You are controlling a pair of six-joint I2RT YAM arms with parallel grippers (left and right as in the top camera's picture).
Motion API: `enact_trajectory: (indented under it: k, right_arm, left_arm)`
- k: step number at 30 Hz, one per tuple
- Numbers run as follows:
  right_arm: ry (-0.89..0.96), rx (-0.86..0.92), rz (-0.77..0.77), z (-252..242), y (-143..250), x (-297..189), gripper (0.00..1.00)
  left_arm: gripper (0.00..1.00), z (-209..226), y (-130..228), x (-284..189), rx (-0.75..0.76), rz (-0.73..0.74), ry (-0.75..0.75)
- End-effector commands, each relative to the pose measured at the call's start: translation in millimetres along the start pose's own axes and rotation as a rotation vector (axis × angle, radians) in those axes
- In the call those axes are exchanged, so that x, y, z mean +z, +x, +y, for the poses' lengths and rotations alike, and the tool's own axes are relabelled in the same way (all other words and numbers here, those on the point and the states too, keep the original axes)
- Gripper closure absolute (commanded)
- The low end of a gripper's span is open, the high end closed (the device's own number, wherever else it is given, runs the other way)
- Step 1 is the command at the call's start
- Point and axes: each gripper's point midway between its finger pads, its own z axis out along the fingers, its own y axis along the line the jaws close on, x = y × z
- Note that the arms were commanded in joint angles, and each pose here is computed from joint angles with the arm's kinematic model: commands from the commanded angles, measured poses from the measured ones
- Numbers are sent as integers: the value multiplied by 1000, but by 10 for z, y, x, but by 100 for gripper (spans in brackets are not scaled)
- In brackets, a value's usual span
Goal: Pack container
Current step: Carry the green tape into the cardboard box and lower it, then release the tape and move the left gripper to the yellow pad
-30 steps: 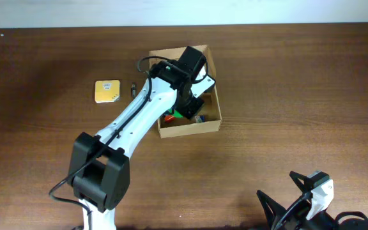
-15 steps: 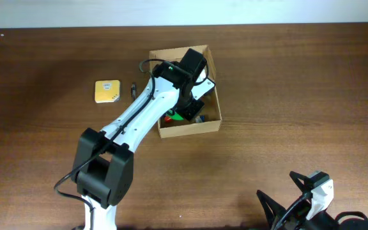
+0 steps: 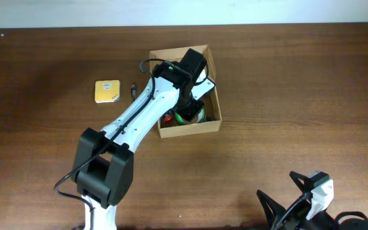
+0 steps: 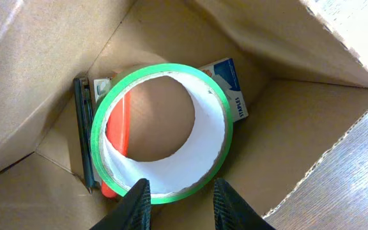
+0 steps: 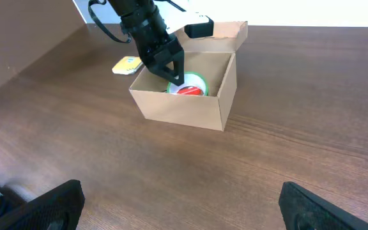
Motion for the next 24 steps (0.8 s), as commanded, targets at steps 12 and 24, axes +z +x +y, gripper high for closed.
enact_trajectory:
  k: [12, 24]
  right_arm:
    - [-8, 6, -4, 10, 4, -4, 1]
    - [-8, 6, -4, 10, 4, -4, 1]
  left_arm:
    - [69, 423, -216, -472, -88, -91, -167]
    - [0, 1789, 636, -1617, -547, -123, -397]
